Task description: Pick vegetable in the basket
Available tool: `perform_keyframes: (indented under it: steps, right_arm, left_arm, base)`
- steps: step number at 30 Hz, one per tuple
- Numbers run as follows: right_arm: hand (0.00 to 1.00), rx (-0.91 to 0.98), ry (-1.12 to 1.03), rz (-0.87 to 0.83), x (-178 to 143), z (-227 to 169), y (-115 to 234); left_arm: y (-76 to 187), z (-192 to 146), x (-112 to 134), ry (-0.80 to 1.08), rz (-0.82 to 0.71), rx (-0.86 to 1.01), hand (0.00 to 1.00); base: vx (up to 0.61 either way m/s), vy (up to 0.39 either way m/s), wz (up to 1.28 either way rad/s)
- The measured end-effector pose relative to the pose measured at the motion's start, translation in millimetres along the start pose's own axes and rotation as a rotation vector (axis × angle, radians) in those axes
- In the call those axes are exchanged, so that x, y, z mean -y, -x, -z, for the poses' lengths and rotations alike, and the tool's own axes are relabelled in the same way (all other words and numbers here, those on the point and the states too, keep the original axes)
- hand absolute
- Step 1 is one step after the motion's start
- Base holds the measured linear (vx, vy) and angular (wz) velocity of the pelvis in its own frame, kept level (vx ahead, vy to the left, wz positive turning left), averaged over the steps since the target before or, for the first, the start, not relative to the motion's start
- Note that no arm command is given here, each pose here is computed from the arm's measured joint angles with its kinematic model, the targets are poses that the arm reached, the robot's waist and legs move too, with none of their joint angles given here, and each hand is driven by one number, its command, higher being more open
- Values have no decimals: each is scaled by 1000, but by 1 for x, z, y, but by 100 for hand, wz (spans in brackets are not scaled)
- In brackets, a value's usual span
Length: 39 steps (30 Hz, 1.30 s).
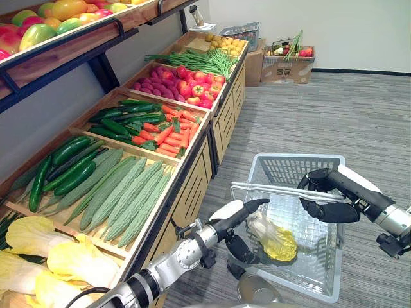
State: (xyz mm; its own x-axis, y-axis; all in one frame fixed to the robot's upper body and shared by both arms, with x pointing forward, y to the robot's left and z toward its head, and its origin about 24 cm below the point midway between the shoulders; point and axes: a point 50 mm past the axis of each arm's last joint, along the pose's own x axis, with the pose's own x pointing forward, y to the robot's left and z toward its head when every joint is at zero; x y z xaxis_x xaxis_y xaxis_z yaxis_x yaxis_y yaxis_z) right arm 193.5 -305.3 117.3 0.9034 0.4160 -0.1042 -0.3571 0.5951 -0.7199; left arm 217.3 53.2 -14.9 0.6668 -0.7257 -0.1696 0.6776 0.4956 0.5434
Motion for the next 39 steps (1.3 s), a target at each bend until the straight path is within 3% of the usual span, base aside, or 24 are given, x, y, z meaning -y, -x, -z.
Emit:
perform_keyframes:
  steps: [6,12,24,32,39]
  right_arm:
    - [0,-7,-41,64,-7,4,-1]
    - [0,-67,-61,187,-14,12,-1]
    - [0,-336,-215,524,-39,57,14]
    - [0,-543,-320,723,-63,84,34]
    - [0,-760,-425,962,-84,110,61]
  left_arm:
    - [-1,-8,-4,16,-17,31,100]
    - [0,-45,-16,46,-46,201,100]
    - [12,-97,-22,93,-20,433,100]
    - [36,-103,-38,216,-135,514,100]
    - [62,-108,-68,251,-347,594,100]
  base:
    - [1,0,2]
    - [-2,-2,20]
    - [-10,4,38]
    - [-4,-1,52]
    - [8,-7,51]
